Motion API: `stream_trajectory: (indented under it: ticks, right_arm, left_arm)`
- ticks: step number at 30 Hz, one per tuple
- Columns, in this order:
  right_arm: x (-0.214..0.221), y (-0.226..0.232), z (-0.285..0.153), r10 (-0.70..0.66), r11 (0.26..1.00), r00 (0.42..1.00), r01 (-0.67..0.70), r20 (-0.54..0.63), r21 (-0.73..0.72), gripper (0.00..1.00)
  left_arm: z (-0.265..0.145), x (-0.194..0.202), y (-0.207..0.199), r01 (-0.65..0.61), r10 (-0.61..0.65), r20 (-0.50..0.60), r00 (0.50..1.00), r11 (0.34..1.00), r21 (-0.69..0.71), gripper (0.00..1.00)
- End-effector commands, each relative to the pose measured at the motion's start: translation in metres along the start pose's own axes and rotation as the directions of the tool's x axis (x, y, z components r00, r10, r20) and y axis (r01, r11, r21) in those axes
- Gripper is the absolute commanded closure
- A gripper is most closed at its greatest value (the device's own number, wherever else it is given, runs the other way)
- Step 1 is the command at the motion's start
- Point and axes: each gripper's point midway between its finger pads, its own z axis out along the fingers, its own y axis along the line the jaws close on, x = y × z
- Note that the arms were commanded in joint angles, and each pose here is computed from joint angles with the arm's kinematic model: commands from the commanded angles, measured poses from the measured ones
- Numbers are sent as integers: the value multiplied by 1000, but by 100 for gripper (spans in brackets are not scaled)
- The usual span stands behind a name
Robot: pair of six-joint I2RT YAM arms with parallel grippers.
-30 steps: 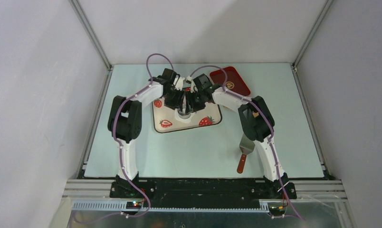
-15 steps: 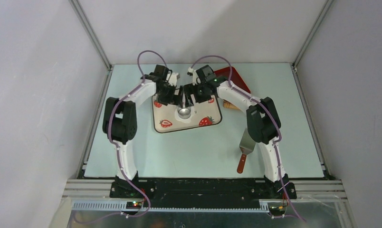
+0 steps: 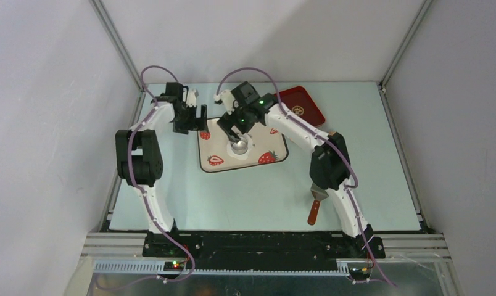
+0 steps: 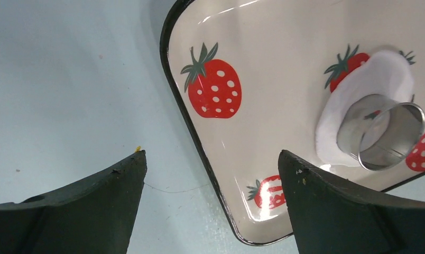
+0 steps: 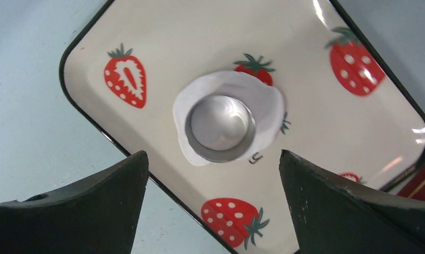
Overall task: Roll out the dumpling wrappers from the dough
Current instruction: Press the dumpling wrapper on the work surface.
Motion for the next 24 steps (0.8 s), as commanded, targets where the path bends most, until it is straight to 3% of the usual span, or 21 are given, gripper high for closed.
stream_trajectory:
  ticks: [1,3,8,11,20,24]
  right_arm:
    - [9,10,12,-153,988,986,153,-69,-10,3]
    - [9,12,18,-157,988,985,157,-71,-10,3]
    - [16,8,30,-135,991,987,135,-89,-6,4]
    - [23,8,33,-104,995,989,103,-104,-13,5]
    - [18,9,25,-26,998,997,22,-68,-59,6]
    - [25,2,36,-56,998,993,56,-99,-7,6]
  left_arm:
    - [13,8,4,-5,4,-39,999,999,-33,3]
    - [20,12,7,0,-3,-59,998,999,-40,5]
    - [30,16,4,43,-44,-86,995,999,-9,22]
    - [33,20,-3,65,-62,-106,992,998,26,27]
    - [43,42,-28,196,-161,-202,966,965,171,28]
    - [50,50,-31,237,-190,-238,953,953,188,37]
